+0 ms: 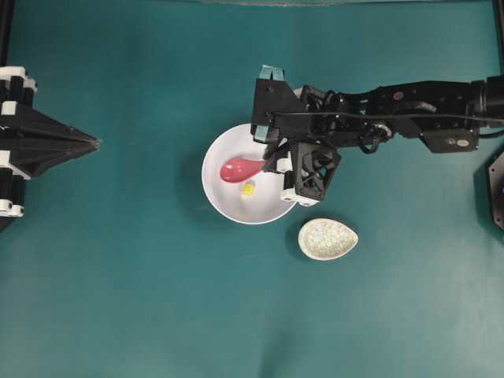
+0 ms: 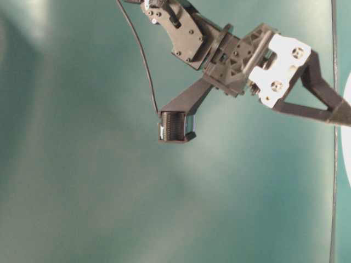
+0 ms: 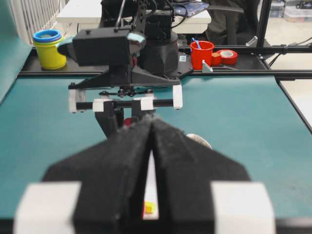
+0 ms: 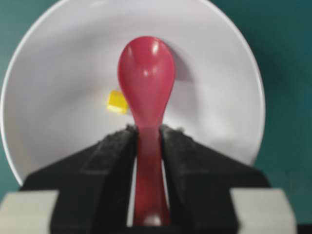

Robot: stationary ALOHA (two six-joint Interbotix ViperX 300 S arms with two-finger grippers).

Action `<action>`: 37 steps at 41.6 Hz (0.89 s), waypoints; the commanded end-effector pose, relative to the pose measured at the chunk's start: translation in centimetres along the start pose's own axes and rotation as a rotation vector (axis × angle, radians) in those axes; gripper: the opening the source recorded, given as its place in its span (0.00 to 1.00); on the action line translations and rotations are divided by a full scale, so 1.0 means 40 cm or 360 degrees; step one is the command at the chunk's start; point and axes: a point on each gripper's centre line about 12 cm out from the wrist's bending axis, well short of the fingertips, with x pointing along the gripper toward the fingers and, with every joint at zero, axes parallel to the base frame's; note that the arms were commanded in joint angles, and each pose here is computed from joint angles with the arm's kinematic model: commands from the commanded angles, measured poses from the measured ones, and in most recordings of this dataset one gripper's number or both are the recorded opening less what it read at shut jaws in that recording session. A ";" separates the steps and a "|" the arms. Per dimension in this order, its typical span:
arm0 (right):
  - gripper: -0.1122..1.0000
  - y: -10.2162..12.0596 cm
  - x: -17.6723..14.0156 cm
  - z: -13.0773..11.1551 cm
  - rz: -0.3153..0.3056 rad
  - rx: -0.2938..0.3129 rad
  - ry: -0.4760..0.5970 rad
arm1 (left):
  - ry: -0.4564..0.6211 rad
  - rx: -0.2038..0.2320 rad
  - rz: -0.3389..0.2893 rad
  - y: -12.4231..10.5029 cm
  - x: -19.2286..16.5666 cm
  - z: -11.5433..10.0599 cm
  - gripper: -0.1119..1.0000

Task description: Scoop the yellow hexagonal prism block from the bowl with a spoon using the right arm.

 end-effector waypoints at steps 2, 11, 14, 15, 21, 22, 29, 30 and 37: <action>0.32 0.006 -0.026 0.041 0.0006 0.0002 -0.0095 | -0.0005 0.0002 -0.0003 -0.001 0.006 0.008 0.10; 0.32 0.011 -0.059 0.063 0.0011 0.0003 -0.0161 | 0.0002 0.0002 -0.0001 0.000 0.005 0.005 0.10; 0.32 0.014 -0.079 0.073 0.0014 0.0000 -0.0192 | 0.0005 0.0002 -0.0003 -0.001 0.005 0.005 0.10; 0.32 0.015 -0.088 0.077 0.0016 -0.0001 -0.0204 | 0.0007 0.0002 -0.0001 0.000 0.006 0.006 0.10; 0.32 0.023 -0.140 0.096 0.0033 0.0018 -0.0281 | 0.0020 0.0007 -0.0001 0.000 0.006 0.003 0.10; 0.32 0.024 -0.147 0.098 0.0037 0.0023 -0.0291 | 0.0019 0.0007 -0.0003 -0.001 0.006 0.003 0.10; 0.32 0.032 -0.191 0.095 0.0067 0.0123 -0.0310 | 0.0007 0.0022 -0.0001 0.000 0.003 0.007 0.10; 0.32 0.033 -0.197 0.093 0.0072 0.0144 -0.0310 | 0.0007 0.0022 -0.0001 0.000 0.003 0.007 0.10; 0.32 0.034 -0.209 0.072 0.0081 0.0210 -0.0282 | 0.0010 0.0024 -0.0001 0.000 0.003 0.007 0.10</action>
